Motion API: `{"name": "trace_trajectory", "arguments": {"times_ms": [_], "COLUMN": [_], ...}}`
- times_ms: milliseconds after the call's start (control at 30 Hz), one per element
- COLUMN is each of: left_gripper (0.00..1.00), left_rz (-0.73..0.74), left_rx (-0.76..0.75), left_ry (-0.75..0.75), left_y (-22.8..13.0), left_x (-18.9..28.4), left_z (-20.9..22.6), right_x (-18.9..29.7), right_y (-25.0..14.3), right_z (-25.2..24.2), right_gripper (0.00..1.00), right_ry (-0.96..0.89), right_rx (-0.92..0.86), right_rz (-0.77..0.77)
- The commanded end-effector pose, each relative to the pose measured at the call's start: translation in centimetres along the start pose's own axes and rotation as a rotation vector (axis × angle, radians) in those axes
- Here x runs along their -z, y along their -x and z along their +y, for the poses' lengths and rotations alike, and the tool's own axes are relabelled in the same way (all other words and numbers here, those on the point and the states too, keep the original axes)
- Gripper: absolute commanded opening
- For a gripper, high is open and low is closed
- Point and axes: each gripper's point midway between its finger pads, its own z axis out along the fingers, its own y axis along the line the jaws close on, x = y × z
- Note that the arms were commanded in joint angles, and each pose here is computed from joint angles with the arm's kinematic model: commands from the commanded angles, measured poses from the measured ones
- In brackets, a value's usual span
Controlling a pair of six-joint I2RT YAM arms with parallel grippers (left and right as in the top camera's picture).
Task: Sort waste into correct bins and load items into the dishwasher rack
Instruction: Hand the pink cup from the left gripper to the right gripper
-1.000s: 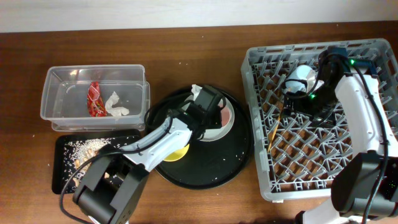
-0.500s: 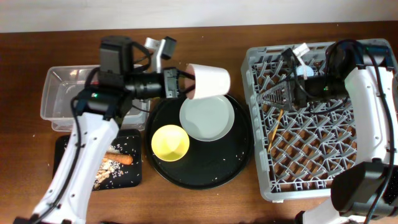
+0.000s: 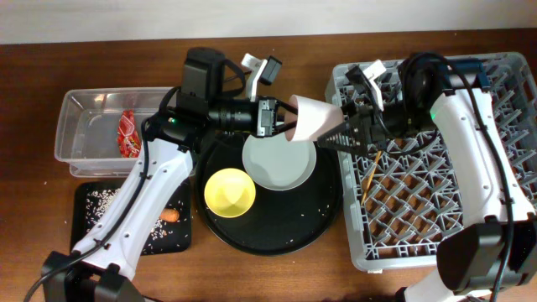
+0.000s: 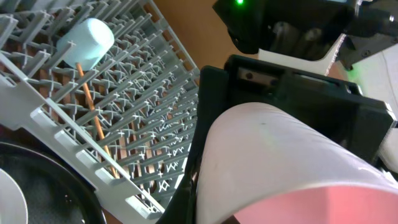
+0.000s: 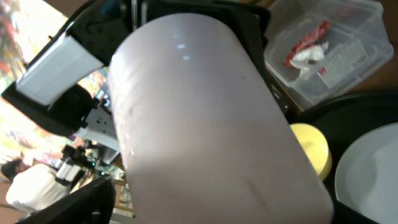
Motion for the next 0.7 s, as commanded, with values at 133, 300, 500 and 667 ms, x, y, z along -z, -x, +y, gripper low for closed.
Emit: {"name": "trace_trajectory", "arguments": {"times_ms": [133, 300, 500, 667], "left_gripper": [0.00, 0.00, 0.25, 0.45], "left_rz": [0.003, 0.004, -0.020, -0.076], "left_rx": [-0.014, -0.001, -0.002, -0.002], "left_ry": [0.008, 0.030, 0.082, 0.202], "left_y": [-0.1, -0.3, 0.1, 1.1], "left_x": [-0.2, -0.1, -0.1, 0.3], "left_z": [0.2, 0.6, 1.5, 3.6], "right_x": [0.1, 0.3, 0.1, 0.1], "right_y": [2.5, 3.0, 2.5, 2.2], "right_z": [2.0, 2.2, 1.6, 1.1], "right_gripper": [0.74, 0.61, 0.51, 0.51], "right_ry": [0.094, 0.112, 0.080, 0.056], "right_rx": [0.093, 0.114, 0.114, 0.126], "right_rz": [-0.118, -0.144, -0.111, -0.089]}}
